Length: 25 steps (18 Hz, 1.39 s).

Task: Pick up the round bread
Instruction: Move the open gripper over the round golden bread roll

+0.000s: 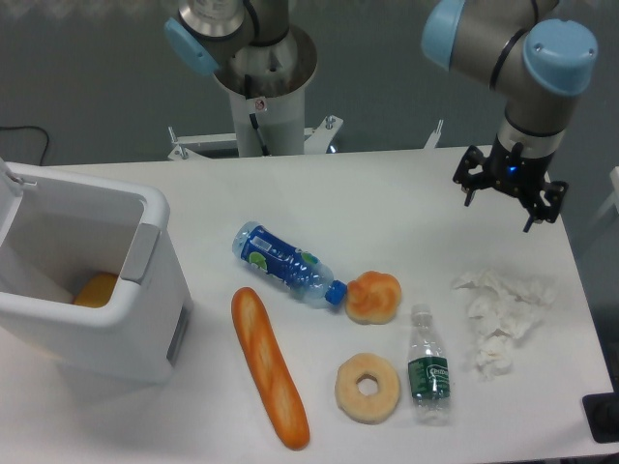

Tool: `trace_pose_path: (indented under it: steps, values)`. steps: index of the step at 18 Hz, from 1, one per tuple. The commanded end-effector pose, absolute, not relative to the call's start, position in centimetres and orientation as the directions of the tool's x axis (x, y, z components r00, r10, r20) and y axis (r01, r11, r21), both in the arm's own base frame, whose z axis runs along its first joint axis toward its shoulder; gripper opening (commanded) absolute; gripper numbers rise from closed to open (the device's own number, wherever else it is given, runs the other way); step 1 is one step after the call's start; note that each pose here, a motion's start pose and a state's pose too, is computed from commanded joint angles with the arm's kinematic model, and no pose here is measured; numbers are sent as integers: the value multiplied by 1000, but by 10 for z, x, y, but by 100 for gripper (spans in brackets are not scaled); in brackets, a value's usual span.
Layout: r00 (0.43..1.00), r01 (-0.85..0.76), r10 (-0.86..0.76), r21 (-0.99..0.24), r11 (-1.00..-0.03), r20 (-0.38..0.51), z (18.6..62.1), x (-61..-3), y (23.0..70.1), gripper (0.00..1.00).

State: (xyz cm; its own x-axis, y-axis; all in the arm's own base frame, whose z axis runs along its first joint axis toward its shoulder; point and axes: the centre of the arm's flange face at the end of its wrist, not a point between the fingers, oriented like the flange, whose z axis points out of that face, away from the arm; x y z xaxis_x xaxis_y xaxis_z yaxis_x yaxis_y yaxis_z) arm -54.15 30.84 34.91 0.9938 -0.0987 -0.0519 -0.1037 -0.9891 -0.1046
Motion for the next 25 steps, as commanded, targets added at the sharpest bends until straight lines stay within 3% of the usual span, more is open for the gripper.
trace_pose_path:
  steps: [5, 7, 12, 25]
  values:
    - [996, -83, -85, -175, -981, 2, 336, -523, 334, 100]
    - [999, 1, -7, -195, -981, 40, 331, -509, 352, 100]
    - [993, 21, 2, -159, -987, 115, 292, -475, 372, 100]
    - [991, -41, -47, -48, -998, 128, 227, -462, 402, 92]
